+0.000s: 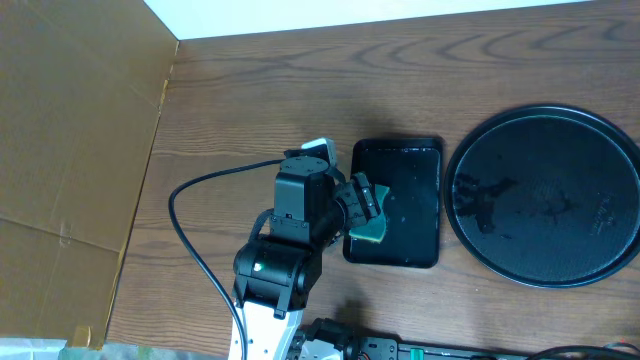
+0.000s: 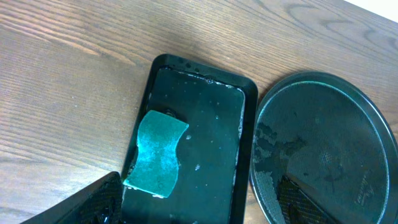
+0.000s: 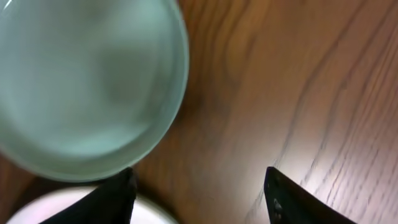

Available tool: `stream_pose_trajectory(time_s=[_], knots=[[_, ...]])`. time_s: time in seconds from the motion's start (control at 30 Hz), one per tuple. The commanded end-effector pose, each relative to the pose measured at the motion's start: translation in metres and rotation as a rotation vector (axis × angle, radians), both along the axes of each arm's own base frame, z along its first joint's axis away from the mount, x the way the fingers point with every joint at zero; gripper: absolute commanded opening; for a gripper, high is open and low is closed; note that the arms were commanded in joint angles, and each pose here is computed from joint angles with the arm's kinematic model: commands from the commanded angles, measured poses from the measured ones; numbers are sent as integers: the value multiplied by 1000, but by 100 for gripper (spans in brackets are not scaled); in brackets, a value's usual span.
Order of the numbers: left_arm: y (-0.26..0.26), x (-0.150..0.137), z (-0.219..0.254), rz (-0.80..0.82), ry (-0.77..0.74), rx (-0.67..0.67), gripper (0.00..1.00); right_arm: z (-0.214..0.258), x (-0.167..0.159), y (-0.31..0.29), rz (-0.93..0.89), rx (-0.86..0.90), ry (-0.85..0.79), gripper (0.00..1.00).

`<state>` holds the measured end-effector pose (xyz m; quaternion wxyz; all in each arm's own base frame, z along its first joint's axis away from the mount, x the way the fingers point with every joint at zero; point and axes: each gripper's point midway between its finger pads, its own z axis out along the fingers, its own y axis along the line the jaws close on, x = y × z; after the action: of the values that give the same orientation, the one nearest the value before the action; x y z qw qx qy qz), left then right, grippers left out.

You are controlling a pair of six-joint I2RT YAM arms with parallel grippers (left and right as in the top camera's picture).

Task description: Clean dirty plates on tray and stack at the side

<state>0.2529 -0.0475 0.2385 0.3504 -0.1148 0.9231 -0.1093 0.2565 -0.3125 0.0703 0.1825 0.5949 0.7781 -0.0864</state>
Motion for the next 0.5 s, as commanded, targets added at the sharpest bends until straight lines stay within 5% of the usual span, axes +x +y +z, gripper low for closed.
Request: stream_pose_trajectory(time_s=[0.0, 0.37, 0.47], knots=[[1, 2, 8, 6, -19, 1, 80, -8, -2, -9, -29, 4, -6, 64], [1, 3, 8, 6, -19, 1, 80, -57, 18, -19, -10, 47, -35, 64], [1, 3, 8, 6, -19, 1, 80, -63, 28, -18, 8, 61, -70, 58]])
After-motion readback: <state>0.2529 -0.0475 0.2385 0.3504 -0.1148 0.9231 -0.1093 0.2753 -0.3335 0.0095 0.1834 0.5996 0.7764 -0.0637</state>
